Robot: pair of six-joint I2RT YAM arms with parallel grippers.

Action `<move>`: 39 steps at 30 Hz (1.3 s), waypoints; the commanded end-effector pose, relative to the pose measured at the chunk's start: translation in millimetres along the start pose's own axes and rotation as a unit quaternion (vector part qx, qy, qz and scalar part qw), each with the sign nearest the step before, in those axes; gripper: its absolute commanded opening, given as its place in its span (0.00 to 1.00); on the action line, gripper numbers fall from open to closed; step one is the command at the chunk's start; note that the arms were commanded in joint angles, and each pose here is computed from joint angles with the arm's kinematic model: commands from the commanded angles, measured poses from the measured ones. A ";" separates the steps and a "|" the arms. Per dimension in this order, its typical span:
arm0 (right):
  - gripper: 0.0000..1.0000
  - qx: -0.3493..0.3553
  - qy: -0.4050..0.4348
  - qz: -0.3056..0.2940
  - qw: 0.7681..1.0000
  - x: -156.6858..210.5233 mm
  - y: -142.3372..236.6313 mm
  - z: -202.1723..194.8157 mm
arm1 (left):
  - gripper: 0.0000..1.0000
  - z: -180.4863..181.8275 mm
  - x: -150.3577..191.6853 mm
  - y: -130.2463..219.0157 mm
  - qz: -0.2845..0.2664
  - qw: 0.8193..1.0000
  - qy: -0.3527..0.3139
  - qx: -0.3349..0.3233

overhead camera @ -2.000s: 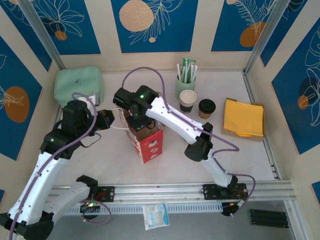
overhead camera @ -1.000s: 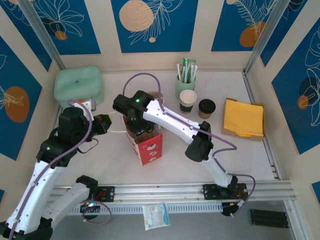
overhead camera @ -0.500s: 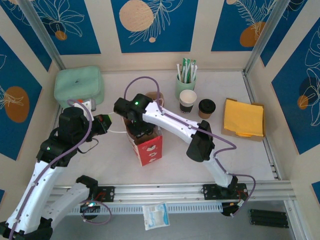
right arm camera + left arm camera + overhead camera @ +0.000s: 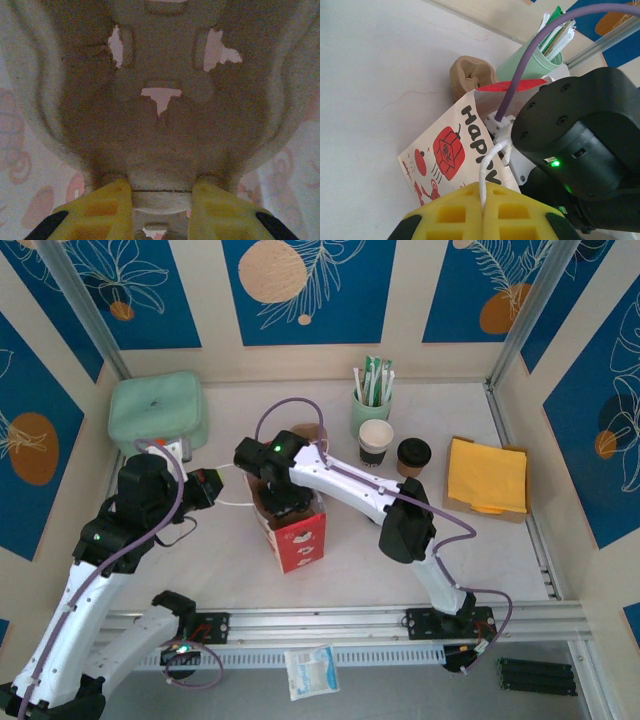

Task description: Pack the takeout coffee

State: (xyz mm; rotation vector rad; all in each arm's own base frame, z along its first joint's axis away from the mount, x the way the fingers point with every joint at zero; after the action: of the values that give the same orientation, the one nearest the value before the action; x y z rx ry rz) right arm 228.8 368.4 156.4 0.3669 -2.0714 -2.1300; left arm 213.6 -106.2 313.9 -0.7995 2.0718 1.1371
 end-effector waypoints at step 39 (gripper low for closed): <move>0.60 -0.050 -0.011 -0.005 0.999 3.6 4.4 7.0 | 0.00 -1.2 -3.5 -2.9 -0.003 1.000 0.005 0.005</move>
State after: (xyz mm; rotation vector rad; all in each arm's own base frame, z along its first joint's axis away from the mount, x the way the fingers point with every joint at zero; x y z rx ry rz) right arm 230.2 371.9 131.6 0.3221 -2.0288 -2.1843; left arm 216.3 -107.3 311.7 -0.7955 2.0792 1.1455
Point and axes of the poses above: each hand's point on the last joint's axis, 136 mm out from that joint toward the fingers, its own y axis back along the fingers, its own z axis along the line the jaws close on, x = y × z, the point moved 2 cm from there along y, back along the fingers, and after that the axes turned 11 degrees about -y, right-handed, at the moved point
